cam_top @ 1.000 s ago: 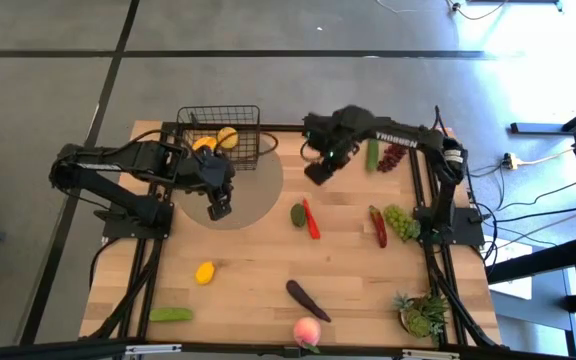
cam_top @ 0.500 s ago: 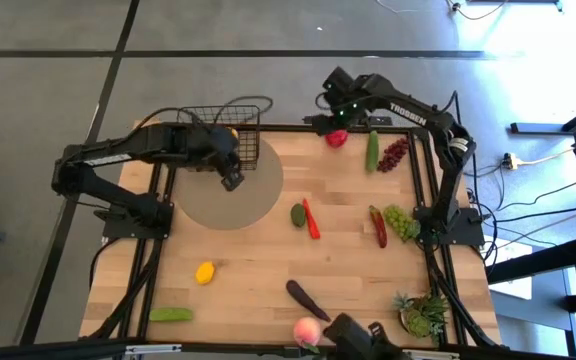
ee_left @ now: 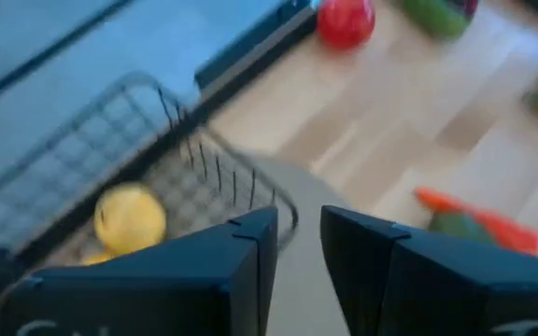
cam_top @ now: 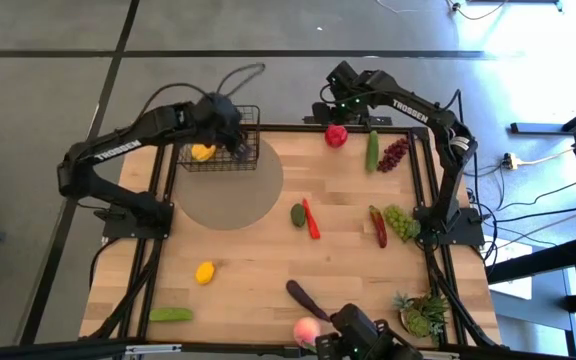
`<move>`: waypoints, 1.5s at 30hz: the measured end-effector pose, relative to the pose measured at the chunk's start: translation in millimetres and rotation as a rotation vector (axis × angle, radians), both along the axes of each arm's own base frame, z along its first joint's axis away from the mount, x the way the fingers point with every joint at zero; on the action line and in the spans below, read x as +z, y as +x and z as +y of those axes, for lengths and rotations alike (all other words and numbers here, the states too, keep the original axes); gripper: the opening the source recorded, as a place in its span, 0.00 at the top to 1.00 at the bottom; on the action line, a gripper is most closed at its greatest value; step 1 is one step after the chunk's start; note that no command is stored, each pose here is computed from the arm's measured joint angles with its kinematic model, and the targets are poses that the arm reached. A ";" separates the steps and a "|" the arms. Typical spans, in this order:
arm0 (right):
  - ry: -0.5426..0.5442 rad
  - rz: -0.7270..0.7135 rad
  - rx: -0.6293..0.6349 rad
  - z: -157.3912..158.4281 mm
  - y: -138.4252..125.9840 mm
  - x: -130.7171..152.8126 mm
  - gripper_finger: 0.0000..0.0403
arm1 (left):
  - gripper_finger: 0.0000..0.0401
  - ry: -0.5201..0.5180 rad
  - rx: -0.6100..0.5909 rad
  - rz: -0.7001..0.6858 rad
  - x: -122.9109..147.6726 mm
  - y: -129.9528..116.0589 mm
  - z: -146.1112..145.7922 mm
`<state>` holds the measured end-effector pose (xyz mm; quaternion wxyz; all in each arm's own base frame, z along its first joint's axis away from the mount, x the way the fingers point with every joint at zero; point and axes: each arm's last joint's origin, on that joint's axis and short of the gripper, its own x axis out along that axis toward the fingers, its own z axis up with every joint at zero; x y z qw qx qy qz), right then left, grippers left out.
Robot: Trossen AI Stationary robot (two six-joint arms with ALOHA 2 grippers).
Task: Build produce basket
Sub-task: Put the red apple into the black wire basket
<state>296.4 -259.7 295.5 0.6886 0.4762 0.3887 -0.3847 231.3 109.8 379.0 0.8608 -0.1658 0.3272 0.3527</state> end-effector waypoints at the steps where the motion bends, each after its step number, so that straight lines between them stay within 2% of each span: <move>1: -0.003 -0.002 0.001 -0.2 0.2 0.1 0.49 | 0.81 -0.001 -0.013 0.007 -1.9 1.1 6.0; 6: -0.012 -0.012 -0.003 -2.0 0.2 0.7 0.49 | 0.81 0.025 -0.111 0.042 -10.5 4.9 35.1; 9: -0.010 -0.011 -0.008 -3.0 -0.9 0.6 0.49 | 0.81 0.011 -0.166 0.111 -22.0 4.6 47.2; 14: -0.012 -0.008 -0.007 -3.6 -1.6 0.5 0.49 | 0.81 0.070 -0.308 0.150 -23.0 3.7 54.4; 20: -0.017 -0.016 -0.006 -3.9 -0.7 0.8 0.49 | 0.81 0.123 -0.364 0.188 -22.5 3.1 55.2; 45: -0.033 -0.037 -0.010 -5.5 1.1 1.9 0.49 | 0.81 0.149 -0.330 0.225 -22.7 2.1 56.2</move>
